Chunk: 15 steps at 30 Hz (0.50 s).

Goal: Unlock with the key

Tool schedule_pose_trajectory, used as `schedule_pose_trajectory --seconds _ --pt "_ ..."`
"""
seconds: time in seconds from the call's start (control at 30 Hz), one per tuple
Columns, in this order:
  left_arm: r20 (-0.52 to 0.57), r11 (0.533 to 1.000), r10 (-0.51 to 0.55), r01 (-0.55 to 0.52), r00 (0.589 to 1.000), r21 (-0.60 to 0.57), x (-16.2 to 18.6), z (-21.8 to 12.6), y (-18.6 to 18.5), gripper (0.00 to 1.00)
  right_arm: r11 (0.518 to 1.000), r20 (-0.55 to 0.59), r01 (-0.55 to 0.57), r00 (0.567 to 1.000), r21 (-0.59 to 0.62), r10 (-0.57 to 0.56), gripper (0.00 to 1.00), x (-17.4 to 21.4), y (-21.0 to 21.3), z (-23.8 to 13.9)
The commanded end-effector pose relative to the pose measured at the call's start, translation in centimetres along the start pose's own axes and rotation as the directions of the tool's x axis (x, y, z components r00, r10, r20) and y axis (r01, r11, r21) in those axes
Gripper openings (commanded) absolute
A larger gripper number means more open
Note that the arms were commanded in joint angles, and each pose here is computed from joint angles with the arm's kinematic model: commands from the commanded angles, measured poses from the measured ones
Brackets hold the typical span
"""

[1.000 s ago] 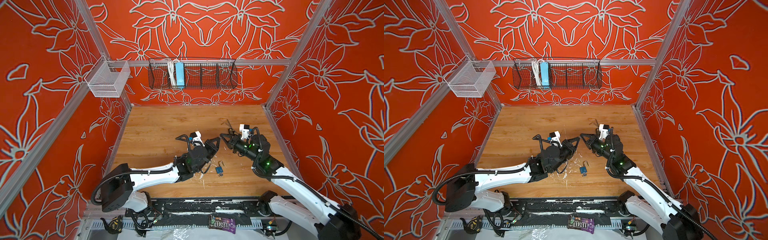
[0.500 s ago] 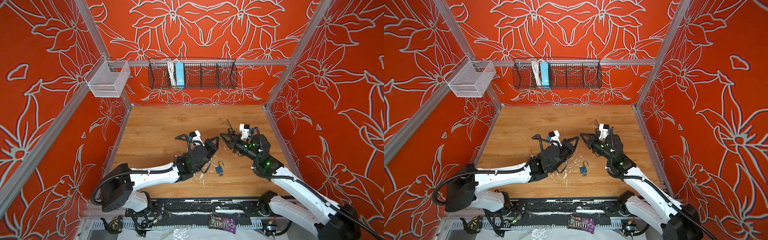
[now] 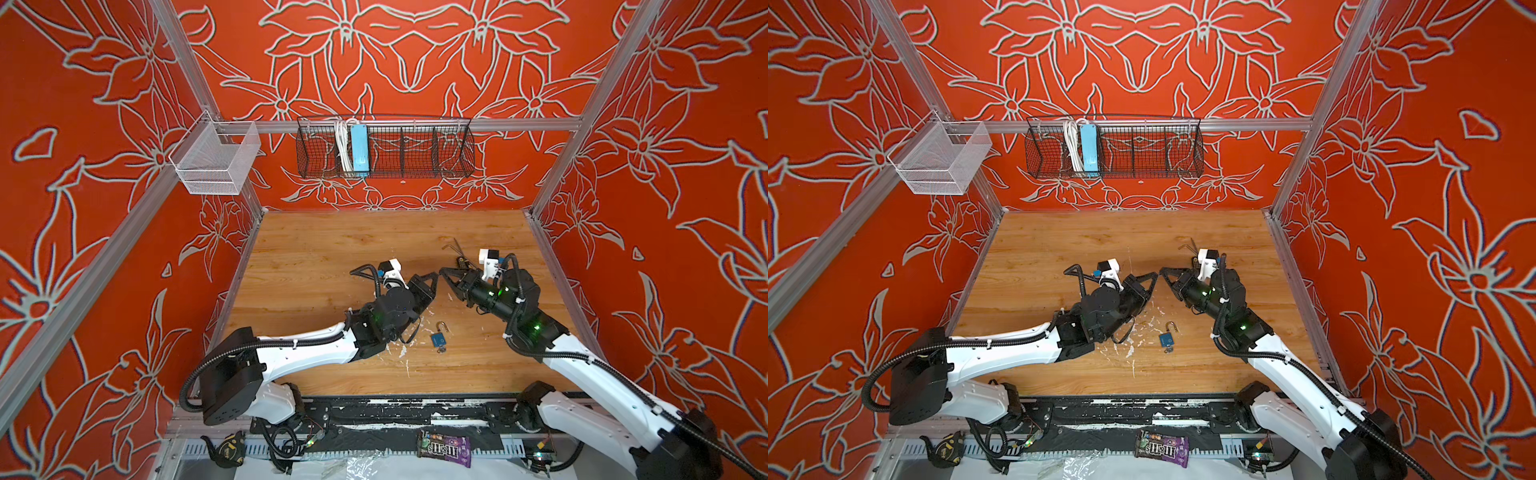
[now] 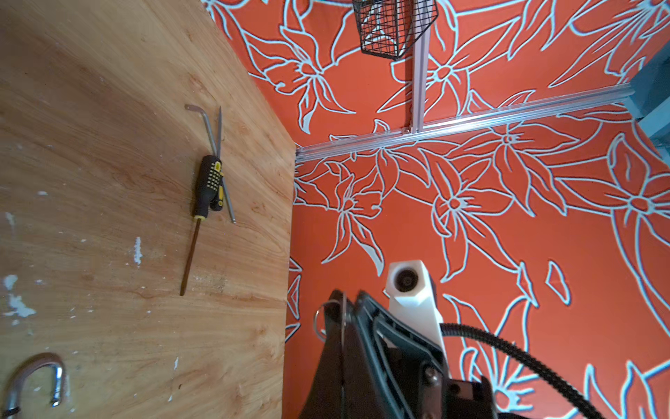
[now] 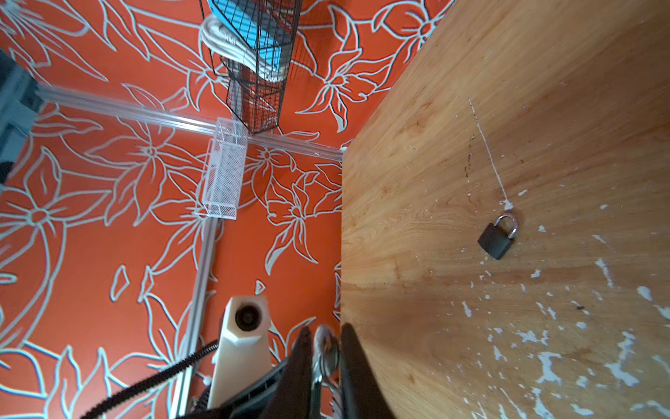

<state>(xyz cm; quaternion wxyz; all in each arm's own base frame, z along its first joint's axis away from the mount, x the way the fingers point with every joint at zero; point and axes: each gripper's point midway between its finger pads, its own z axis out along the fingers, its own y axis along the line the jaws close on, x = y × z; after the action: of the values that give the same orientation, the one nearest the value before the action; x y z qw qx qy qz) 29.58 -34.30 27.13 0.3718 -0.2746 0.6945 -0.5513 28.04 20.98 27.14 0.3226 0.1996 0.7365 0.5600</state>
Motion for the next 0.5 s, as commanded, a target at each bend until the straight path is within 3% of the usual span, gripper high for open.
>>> schedule_pose_trajectory --seconds 0.0,0.13,0.27,0.37,0.47 --pt "0.001 0.998 0.046 -0.046 0.999 -0.032 -1.5 -0.8 0.2 0.0 0.997 0.032 0.067 0.997 -0.03 -0.066 0.27 -0.8 2.4 -1.0" --pt "-0.094 0.974 0.174 -0.185 0.98 -0.132 -2.8 -1.6 1.5 0.0 0.994 0.011 0.111 0.994 -0.017 -0.111 0.39 -0.9 2.4 -1.4" --pt "-0.263 0.907 0.344 -0.391 0.901 -0.154 -3.6 -2.2 1.8 0.0 0.986 -0.097 0.165 0.981 -0.017 -0.166 0.44 -0.2 2.4 -1.4" --pt "-0.384 0.84 0.467 -0.535 0.796 -0.087 -3.9 -2.6 1.7 0.0 0.972 -0.184 0.226 0.955 -0.058 -0.233 0.45 0.2 2.9 -1.5" --pt "-0.487 0.76 0.573 -0.65 0.66 0.012 -3.7 -2.8 1.5 0.0 0.953 -0.263 0.29 0.916 -0.083 -0.302 0.46 0.8 2.9 -1.8"
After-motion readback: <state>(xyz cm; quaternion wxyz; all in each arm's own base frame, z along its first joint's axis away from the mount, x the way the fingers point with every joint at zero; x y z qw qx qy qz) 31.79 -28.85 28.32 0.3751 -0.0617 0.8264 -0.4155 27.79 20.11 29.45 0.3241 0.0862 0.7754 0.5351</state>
